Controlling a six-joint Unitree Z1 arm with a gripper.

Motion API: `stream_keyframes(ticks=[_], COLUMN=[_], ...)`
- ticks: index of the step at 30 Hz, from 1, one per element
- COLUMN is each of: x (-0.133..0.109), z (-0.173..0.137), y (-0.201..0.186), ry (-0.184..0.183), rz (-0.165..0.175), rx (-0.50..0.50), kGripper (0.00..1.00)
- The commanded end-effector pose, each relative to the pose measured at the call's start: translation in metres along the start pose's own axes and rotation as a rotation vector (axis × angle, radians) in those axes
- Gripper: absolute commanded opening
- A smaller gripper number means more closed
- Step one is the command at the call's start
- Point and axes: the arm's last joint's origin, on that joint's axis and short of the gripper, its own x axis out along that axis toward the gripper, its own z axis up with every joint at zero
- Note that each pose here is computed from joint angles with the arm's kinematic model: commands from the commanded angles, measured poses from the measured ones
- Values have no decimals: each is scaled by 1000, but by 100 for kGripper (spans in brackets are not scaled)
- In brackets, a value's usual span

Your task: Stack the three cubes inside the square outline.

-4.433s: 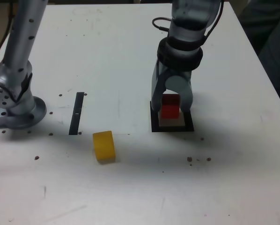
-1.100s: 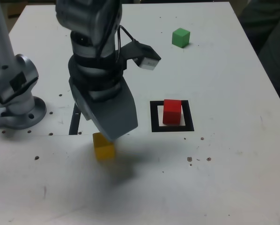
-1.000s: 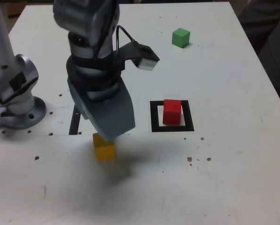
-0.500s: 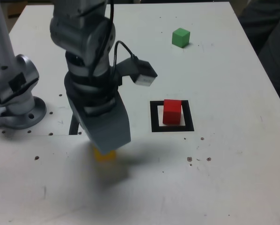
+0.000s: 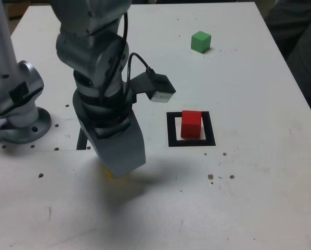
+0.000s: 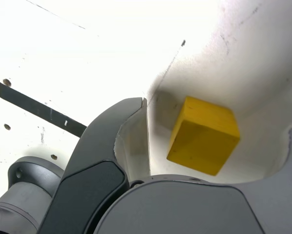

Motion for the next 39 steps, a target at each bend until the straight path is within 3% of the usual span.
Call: stream_keyframes(ticks=[1,9,18,21,39], x=[2,7,10,11,-2], z=[3,9,14,16,16], y=[1,0,-3,-5,-5], ry=[15,42,51,52,62], rz=[3,20,31,33,38], rx=[-3,-18,-26,-23,-42], kGripper=[88,78,44,38,33])
